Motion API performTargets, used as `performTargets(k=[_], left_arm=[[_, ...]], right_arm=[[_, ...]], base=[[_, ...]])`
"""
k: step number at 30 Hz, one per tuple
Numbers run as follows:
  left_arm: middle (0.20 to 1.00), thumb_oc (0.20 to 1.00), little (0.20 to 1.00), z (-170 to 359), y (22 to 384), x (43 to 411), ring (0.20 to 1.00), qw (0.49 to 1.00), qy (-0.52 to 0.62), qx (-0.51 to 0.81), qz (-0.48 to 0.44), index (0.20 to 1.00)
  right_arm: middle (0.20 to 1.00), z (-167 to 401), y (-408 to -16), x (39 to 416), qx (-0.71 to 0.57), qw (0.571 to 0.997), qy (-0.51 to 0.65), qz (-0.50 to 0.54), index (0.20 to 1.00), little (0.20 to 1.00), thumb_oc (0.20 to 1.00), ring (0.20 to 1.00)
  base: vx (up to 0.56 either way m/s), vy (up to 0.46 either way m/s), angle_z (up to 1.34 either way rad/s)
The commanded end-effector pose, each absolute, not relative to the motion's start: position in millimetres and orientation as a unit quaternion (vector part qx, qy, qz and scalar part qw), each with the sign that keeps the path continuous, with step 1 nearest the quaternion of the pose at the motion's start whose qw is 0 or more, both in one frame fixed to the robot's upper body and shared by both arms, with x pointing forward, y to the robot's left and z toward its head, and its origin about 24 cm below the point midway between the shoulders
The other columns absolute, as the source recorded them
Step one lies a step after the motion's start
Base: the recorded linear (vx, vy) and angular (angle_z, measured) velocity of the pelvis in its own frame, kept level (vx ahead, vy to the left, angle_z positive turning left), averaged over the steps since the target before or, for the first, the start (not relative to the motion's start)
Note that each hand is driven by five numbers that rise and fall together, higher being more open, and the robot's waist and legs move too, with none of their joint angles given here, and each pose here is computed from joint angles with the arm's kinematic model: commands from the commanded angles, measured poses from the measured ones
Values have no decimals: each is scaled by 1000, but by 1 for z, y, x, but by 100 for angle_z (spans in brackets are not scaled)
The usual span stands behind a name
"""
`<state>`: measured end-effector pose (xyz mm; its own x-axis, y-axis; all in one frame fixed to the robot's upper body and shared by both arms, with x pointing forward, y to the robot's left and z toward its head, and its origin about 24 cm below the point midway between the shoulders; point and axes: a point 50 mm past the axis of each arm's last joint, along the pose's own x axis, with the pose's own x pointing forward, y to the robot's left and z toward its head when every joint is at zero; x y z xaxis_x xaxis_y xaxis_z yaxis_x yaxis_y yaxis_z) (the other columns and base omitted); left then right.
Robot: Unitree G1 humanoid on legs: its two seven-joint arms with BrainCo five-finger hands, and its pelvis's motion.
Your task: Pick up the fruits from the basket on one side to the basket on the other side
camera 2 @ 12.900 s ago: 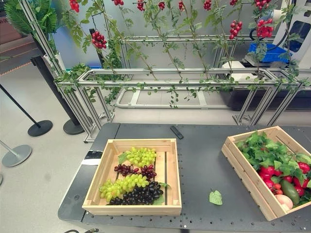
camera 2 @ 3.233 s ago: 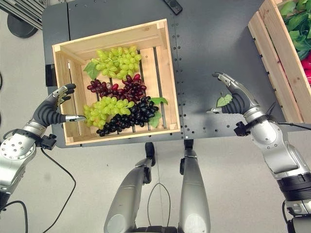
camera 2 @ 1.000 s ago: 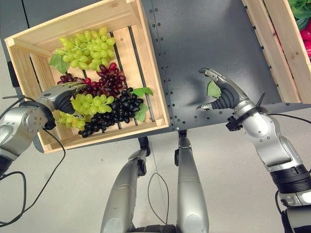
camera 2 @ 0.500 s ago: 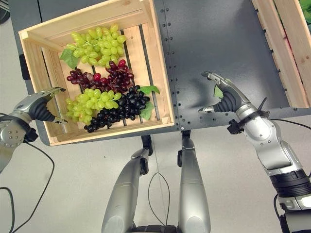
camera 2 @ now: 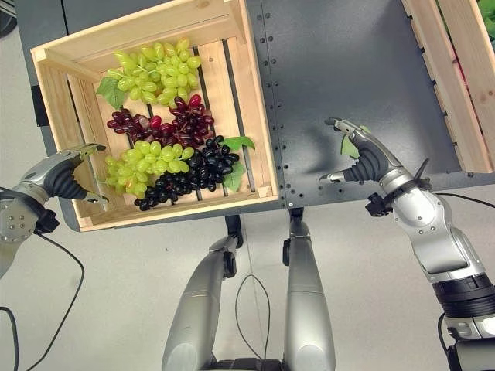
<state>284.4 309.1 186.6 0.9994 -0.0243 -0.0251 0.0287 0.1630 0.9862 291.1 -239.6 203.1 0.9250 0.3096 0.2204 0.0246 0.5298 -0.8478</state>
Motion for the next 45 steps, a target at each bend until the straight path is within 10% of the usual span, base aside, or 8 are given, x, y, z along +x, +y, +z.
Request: performTargets(k=[1,40,41,42,43,45], left_arm=[[1000,1000,1000,201,308,285,1000,748,-18,663,-1,1000],[1000,1000,1000,215,299,311,1000,697,8,717,10,1000],[875,875,875,216,299,312,875,697,6,717,12,875],[369,369,369,217,298,312,369,699,4,715,12,369],[200,200,200,218,298,312,200,700,3,714,12,200],[200,200,200,221,298,312,200,700,4,714,13,200]], right_arm=[[1000,229,-222,284,-484,836,-242,94,1000,1000,1000,1000],[1000,257,-207,282,-459,831,-304,83,1000,1000,1000,1000],[1000,256,-206,282,-457,831,-305,85,1000,1000,1000,1000],[1000,257,-206,282,-457,831,-305,85,1000,1000,1000,1000],[1000,257,-205,282,-457,831,-306,86,1000,1000,1000,1000],[1000,257,-205,282,-457,831,-304,87,1000,1000,1000,1000]], base=[[0,0,0],[-1,-3,-1],[0,0,0],[-31,-9,0],[0,0,0],[0,0,0]])
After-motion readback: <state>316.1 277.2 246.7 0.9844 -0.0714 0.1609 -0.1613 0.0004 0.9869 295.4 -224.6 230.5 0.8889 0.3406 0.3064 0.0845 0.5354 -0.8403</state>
